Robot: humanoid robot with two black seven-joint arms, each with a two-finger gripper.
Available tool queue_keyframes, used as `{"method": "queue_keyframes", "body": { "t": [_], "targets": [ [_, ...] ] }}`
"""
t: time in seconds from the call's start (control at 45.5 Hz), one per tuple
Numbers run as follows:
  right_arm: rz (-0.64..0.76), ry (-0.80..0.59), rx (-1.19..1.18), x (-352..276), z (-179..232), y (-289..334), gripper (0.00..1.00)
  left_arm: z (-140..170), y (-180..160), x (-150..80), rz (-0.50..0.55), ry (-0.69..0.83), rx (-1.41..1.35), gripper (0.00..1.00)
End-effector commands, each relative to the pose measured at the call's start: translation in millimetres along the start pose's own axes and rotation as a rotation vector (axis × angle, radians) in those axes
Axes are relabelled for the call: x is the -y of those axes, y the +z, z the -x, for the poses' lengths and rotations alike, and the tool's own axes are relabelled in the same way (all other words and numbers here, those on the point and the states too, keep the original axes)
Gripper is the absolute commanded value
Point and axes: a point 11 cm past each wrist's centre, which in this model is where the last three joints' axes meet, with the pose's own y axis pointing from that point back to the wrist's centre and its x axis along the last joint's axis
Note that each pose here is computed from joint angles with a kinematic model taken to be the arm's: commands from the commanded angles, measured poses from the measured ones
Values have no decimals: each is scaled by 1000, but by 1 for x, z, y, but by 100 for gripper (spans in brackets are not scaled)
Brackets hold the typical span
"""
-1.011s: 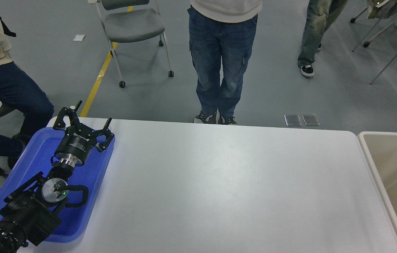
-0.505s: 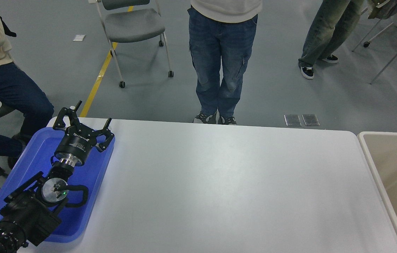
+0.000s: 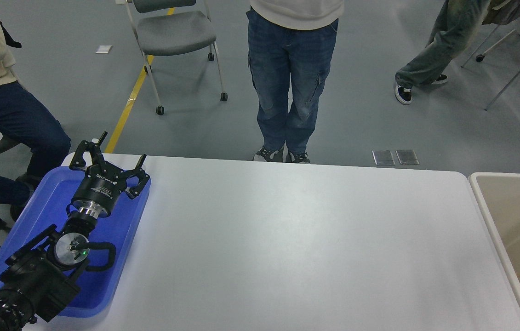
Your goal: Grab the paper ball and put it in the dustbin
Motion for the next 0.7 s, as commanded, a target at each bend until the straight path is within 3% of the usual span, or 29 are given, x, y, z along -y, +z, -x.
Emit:
{"method": "queue_keyframes", "body": {
  "t": [0.0,0.396,0.527,0.681],
  "targets": [
    [-6,24,1,0,-5,-4,99,0,0,0,0,1,0,100],
    [-31,-11,202,-5,-10,-27,99,0,0,0,0,0,0,100],
    [-61,-148,450,-13,5,-51,99,0,0,0,0,0,0,100],
    [-135,-296,797,-26,-9,-78,100,0,0,0,0,0,0,100]
  ]
}}
